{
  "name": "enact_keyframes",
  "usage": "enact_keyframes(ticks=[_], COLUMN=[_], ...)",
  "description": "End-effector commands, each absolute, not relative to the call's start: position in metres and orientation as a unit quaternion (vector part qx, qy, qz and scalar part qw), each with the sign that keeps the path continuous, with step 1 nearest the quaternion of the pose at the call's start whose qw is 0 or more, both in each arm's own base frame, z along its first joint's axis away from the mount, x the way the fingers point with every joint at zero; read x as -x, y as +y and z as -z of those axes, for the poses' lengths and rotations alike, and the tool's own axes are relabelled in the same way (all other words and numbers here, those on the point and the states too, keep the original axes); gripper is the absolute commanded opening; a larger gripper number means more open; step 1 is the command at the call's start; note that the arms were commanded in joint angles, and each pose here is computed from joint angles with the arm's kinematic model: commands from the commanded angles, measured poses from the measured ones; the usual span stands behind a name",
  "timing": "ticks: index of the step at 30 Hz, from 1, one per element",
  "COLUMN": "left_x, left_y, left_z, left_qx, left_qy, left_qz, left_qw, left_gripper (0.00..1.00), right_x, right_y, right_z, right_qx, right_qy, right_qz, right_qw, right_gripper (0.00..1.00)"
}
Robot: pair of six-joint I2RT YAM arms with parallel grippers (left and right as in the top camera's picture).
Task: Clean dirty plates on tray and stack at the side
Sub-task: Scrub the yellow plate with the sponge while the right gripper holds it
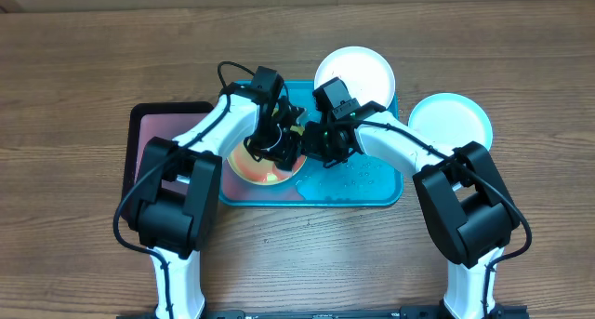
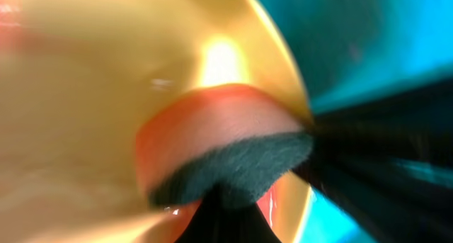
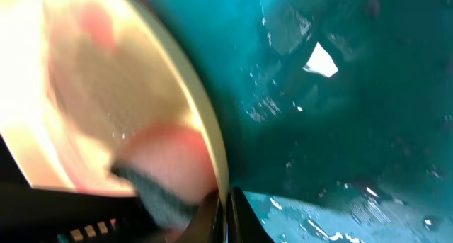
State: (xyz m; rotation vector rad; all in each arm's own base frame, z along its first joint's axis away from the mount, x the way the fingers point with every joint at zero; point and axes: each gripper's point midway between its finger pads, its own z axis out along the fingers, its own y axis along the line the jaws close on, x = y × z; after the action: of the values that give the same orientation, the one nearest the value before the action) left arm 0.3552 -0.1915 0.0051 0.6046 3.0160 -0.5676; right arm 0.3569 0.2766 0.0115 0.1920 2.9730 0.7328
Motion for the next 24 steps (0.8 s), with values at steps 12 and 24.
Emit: enact_keyframes(ticks=[12, 24], left_x=[-0.456, -0.358], left_y=[-0.078, -0.140], left_z=[-0.032, -0.010], left_qx=[0.015, -0.205], left_qy=[0.980, 0.974], left_qz=[-0.117, 0.089], left_qw=[0.160, -0.039], left_gripper=[0.04, 0.04], right_x=[-0.343, -0.343], right_y=[0.278, 0.278], right_z=[0.004, 0.004], right_qx=[-0.061, -0.062], right_qy=[0.971, 0.971], right_qz=[-0.233, -0.233], right_qw=[0.002, 0.002], right_gripper=[0.04, 0.04])
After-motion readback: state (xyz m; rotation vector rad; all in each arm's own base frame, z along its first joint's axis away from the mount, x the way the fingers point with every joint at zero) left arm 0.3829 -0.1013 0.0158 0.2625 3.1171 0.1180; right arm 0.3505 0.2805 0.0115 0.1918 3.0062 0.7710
